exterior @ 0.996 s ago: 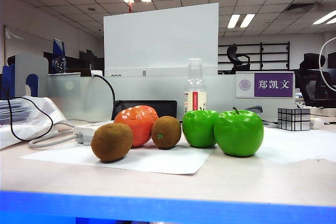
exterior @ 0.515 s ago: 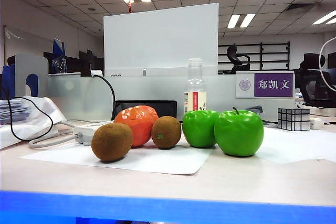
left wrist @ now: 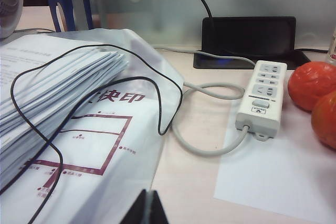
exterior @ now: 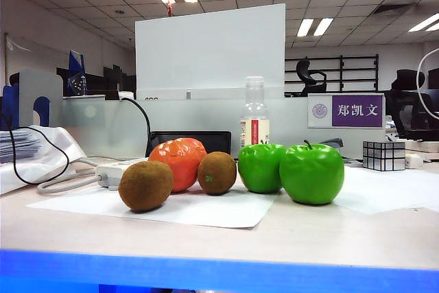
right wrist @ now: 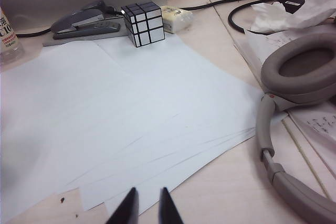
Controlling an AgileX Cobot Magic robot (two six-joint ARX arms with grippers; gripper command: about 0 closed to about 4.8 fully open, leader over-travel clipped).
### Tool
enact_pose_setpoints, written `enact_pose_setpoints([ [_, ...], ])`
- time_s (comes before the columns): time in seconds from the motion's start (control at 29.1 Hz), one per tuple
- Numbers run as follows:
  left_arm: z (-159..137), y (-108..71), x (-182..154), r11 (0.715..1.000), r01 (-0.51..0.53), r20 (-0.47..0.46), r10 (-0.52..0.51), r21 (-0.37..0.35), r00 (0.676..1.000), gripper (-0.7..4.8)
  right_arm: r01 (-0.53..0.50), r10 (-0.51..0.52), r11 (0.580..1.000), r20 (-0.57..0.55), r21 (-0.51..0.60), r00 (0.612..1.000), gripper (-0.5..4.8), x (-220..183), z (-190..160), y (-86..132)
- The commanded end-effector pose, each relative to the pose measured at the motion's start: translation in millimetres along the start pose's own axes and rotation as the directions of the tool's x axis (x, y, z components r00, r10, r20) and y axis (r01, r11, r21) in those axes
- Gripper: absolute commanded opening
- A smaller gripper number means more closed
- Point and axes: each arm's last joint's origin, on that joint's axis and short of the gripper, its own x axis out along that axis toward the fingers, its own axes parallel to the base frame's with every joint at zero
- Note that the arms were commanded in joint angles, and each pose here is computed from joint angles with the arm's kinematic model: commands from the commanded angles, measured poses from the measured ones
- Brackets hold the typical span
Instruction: Put the same fruits together.
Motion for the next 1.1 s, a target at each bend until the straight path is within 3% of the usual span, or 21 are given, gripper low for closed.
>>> enact_pose_setpoints([
  [0.03,2,0.0,0,1.000,-0.003,0.020,0.002,0.006,1.000,-0.04,0.000,0.000,1.000,0.003,0.003,1.000,0.63,0,0,0],
  [0.55,2,0.0,0,1.000,-0.002,0.020,0.002,0.006,1.000,-0.04,-0.001,0.001,1.000,0.003,0.003,1.000,0.63,0,-1,0],
  [0.69,2,0.0,0,1.000,-0.002,0.020,0.002,0.006,1.000,-0.04,0.060,-0.059,0.996,0.020,-0.073,0.998,0.63,1,1,-4],
  [0.79,2,0.0,0,1.000,-0.002,0.020,0.002,0.006,1.000,-0.04,0.078,-0.073,0.994,0.066,-0.071,0.995,0.63,3,2,-6],
  [0.93,2,0.0,0,1.000,-0.002,0.019,0.002,0.006,1.000,-0.04,-0.046,0.070,0.982,0.129,-0.186,0.989,0.63,6,6,-5],
  [1.1,2,0.0,0,1.000,-0.002,0.018,0.002,0.006,1.000,-0.04,-0.119,0.153,0.972,0.163,-0.204,0.975,0.63,5,11,-4],
])
